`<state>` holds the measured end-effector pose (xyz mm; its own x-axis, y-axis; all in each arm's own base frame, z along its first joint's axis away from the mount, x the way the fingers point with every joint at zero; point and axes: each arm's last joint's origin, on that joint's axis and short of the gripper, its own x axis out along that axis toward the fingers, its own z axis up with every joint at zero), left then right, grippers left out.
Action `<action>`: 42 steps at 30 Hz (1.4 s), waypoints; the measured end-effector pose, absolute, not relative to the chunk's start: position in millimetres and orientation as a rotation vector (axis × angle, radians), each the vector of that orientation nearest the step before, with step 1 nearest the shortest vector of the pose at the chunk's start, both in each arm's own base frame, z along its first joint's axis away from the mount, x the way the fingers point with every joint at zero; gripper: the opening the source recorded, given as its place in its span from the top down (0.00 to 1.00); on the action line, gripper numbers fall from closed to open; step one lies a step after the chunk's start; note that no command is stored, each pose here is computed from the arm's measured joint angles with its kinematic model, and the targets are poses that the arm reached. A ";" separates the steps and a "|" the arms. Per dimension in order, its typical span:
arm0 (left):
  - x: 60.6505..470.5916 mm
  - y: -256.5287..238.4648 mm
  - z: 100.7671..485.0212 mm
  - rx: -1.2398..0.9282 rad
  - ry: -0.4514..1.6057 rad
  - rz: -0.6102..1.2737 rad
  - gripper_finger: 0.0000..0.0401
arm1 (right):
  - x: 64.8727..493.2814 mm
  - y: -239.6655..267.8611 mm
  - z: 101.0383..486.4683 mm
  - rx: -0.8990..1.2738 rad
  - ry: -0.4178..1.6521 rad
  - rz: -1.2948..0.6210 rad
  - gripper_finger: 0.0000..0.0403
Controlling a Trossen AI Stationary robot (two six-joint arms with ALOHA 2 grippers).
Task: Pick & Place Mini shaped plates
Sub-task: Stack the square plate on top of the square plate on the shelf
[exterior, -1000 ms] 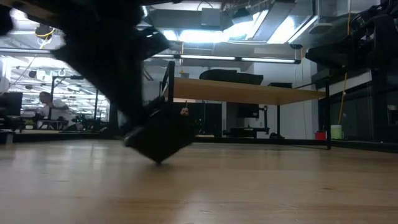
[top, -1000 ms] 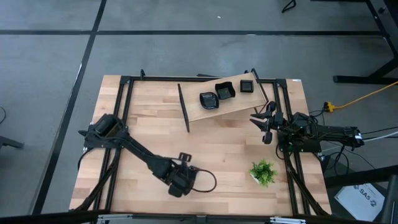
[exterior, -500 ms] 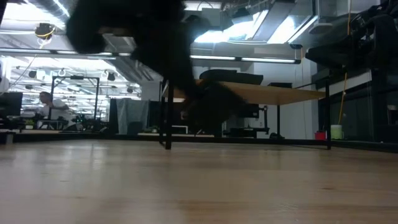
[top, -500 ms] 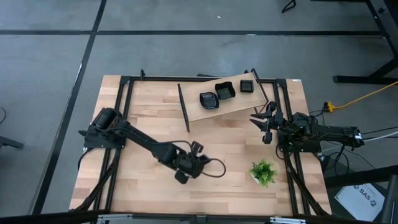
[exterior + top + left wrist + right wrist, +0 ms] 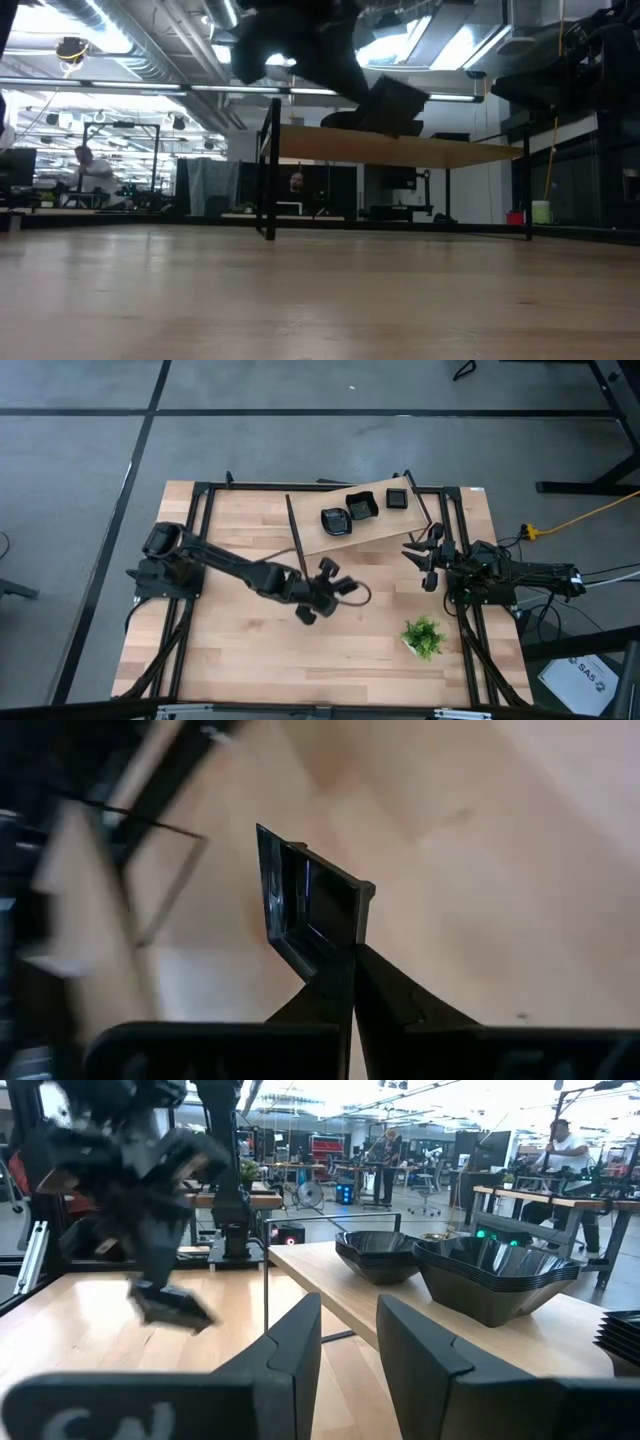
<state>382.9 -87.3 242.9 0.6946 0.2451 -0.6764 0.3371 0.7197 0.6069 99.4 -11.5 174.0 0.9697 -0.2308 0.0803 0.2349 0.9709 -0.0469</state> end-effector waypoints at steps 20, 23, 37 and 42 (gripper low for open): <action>390.5 -47.1 286.3 0.914 0.594 -0.021 1.00 | 99.4 -11.5 174.0 -0.056 -0.074 -0.235 0.75; 390.9 -48.5 286.2 0.891 0.574 -0.065 1.00 | 99.4 -11.5 174.0 -0.056 -0.074 -0.235 0.75; 392.0 -51.2 286.8 0.665 0.520 -0.149 1.00 | 98.3 -11.4 182.5 -0.004 -0.170 -0.233 0.75; 392.1 -52.1 286.5 0.611 0.512 -0.177 1.00 | 96.5 -8.9 194.1 -0.106 -0.246 -0.163 0.75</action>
